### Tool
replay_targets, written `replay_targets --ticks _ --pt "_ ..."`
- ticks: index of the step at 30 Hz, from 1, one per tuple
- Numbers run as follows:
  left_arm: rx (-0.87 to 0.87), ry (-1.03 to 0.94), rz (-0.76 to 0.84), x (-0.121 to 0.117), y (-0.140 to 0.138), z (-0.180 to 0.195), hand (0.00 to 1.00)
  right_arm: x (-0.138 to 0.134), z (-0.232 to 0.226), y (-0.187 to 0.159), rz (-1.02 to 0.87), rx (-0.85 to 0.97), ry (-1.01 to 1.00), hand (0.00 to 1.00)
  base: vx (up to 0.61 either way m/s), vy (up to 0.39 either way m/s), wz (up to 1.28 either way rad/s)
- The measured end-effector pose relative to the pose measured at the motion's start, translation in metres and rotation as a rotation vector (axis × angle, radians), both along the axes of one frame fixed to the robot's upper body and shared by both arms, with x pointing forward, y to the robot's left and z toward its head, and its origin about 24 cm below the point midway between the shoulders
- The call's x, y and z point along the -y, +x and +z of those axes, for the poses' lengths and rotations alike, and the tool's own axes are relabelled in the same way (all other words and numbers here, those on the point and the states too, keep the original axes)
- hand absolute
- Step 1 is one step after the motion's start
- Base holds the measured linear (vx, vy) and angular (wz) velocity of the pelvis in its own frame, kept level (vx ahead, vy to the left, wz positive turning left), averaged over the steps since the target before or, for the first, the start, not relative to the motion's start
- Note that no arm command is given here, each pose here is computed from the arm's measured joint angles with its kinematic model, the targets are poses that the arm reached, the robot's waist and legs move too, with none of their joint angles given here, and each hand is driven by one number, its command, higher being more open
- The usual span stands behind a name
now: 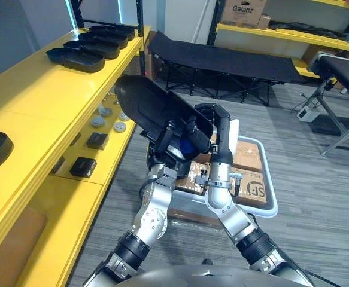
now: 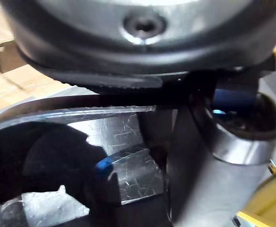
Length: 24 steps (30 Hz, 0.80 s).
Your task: Walk over and take three plastic housings, then place them on the shelf
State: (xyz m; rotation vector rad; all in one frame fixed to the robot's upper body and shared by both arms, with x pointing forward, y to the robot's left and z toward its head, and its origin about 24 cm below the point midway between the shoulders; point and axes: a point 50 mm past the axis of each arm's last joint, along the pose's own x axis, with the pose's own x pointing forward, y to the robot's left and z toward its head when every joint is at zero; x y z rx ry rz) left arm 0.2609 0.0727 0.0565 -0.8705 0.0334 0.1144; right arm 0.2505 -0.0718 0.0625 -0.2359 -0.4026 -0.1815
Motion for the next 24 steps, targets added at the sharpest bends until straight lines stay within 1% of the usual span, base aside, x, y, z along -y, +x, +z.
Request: replay_targets --ticks 2,7,10,11,12,13,15,16,18,21,24 --pt "0.060 0.151 0.061 -0.004 0.000 0.007 0.00 -0.001 -0.008 -0.005 0.032 -0.054 0.040 1.00 0.00 0.000 0.00" --pt "0.133 0.343 0.168 -0.010 -0.002 0.019 0.00 0.002 -0.012 -0.008 0.104 -0.124 0.154 1.00 0.00 0.000 0.00" --pt "0.172 0.450 0.240 -0.023 -0.005 0.027 0.00 0.009 -0.016 -0.013 0.153 -0.165 0.256 1.00 0.00 0.000 0.00" --pt "0.189 0.502 0.282 -0.031 -0.007 0.029 0.00 0.017 -0.019 -0.016 0.175 -0.190 0.345 1.00 0.00 0.000 0.00" --pt "0.190 0.532 0.307 -0.036 -0.008 0.030 0.00 0.022 -0.021 -0.017 0.180 -0.206 0.384 1.00 0.00 0.000 0.00" --pt "0.188 0.555 0.323 -0.039 -0.009 0.029 0.00 0.026 -0.023 -0.017 0.184 -0.213 0.403 1.00 0.00 0.000 0.00" --pt "0.183 0.658 0.414 -0.056 -0.012 0.029 0.00 0.044 -0.030 -0.019 0.183 -0.242 0.469 1.00 0.00 0.000 0.00" --pt "0.178 0.683 0.440 -0.061 -0.013 0.028 0.00 0.049 -0.031 -0.019 0.184 -0.248 0.485 1.00 -0.01 0.002 -0.04" --pt "0.147 0.789 0.534 -0.083 -0.018 0.024 0.00 0.069 -0.035 -0.021 0.204 -0.253 0.608 1.00 -0.01 0.002 -0.05" --pt "0.113 0.900 0.567 -0.102 -0.027 0.016 0.00 0.088 -0.034 -0.026 0.262 -0.217 0.720 1.00 -0.01 0.003 -0.11" --pt "0.110 0.968 0.529 -0.107 -0.031 0.011 0.00 0.097 -0.033 -0.028 0.282 -0.197 0.698 1.00 0.00 0.001 -0.09"
